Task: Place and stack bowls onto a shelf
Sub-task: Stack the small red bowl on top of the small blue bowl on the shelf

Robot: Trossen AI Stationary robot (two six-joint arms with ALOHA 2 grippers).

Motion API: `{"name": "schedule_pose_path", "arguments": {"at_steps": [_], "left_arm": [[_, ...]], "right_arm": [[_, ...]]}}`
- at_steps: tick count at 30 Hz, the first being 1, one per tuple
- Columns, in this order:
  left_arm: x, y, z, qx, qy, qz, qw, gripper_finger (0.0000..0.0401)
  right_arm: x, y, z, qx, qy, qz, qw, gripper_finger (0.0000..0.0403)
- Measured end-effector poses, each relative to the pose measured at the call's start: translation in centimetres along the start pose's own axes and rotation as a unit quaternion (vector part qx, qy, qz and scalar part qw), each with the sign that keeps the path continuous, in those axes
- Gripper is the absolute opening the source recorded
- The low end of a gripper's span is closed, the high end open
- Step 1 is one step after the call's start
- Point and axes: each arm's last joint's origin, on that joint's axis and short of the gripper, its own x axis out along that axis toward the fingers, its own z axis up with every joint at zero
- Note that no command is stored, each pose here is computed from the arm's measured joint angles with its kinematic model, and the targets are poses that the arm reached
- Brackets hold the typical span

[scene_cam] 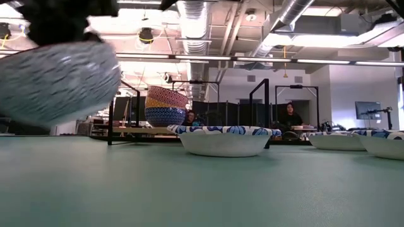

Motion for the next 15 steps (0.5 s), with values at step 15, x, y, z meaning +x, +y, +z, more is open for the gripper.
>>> {"name": "schedule_pose_path", "arguments": {"at_steps": [15], "left_arm": [[-5.5,-0.1,6.8,0.131,-0.100,-0.029,0.986,0.0000]], "right_arm": [[-2.6,-2.7,1.3,-0.098,0.033,-0.057,0.993,0.0120]]}}
